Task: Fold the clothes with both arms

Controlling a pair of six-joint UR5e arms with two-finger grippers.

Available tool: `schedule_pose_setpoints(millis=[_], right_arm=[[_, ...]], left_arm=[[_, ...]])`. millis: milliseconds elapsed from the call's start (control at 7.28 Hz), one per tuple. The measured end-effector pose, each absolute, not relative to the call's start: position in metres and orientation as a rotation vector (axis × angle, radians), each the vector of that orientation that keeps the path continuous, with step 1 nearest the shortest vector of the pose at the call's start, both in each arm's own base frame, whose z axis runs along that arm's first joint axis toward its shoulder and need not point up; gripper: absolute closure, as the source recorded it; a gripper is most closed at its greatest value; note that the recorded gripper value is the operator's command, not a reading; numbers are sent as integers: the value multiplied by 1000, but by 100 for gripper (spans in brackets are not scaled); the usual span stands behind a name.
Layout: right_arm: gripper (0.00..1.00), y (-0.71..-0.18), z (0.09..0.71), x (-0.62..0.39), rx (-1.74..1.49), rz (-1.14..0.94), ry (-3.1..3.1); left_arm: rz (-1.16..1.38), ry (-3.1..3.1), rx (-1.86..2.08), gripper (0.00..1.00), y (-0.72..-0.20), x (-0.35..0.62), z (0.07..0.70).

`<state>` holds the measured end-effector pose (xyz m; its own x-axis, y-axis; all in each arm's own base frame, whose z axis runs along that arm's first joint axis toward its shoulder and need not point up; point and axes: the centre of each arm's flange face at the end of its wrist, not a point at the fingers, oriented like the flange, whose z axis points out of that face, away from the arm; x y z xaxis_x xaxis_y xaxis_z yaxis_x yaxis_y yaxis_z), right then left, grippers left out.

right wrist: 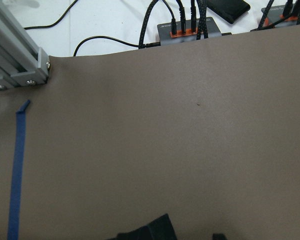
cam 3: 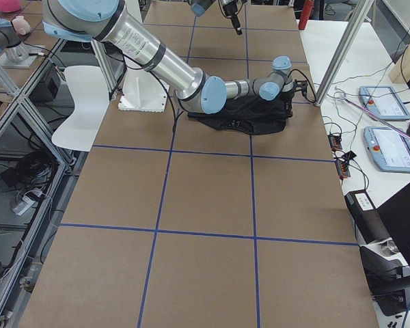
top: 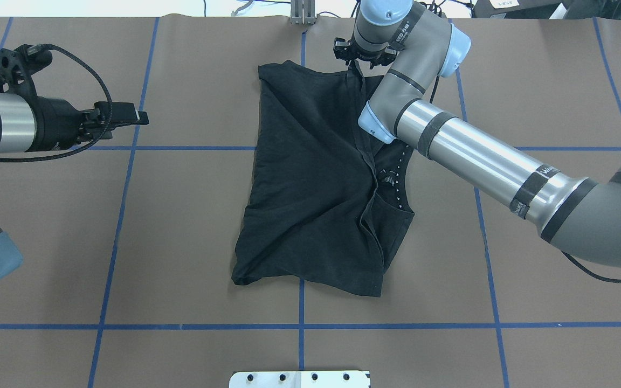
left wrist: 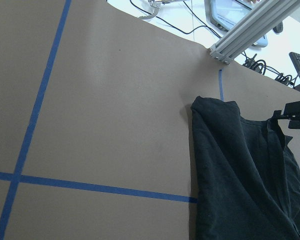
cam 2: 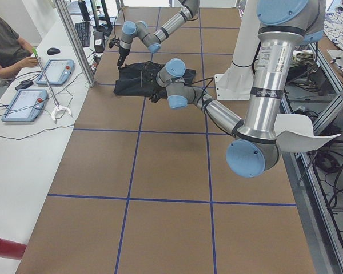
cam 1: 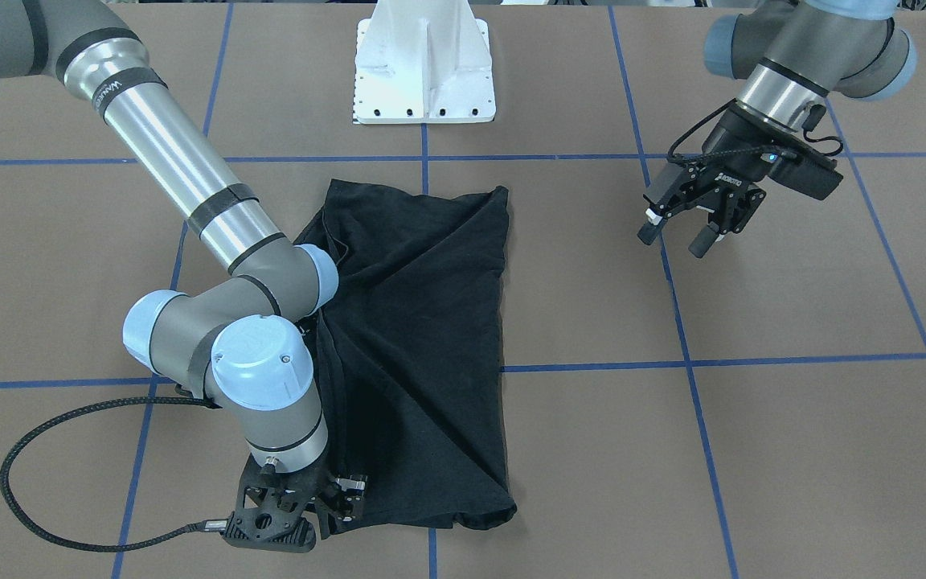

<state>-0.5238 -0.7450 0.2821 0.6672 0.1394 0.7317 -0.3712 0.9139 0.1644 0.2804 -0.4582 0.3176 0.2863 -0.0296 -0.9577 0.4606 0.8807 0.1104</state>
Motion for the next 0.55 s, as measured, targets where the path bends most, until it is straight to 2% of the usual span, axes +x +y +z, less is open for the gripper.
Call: schedule_pose_setpoints(millis=[412,550], right_arm=[[100,-743,287,-526,309,287,-787],[100,-742,287,-526,306,283,-789]], left_arm=[[-340,1244,403,1,-458,280,318],[-340,1243,403,1,-458,280,319]])
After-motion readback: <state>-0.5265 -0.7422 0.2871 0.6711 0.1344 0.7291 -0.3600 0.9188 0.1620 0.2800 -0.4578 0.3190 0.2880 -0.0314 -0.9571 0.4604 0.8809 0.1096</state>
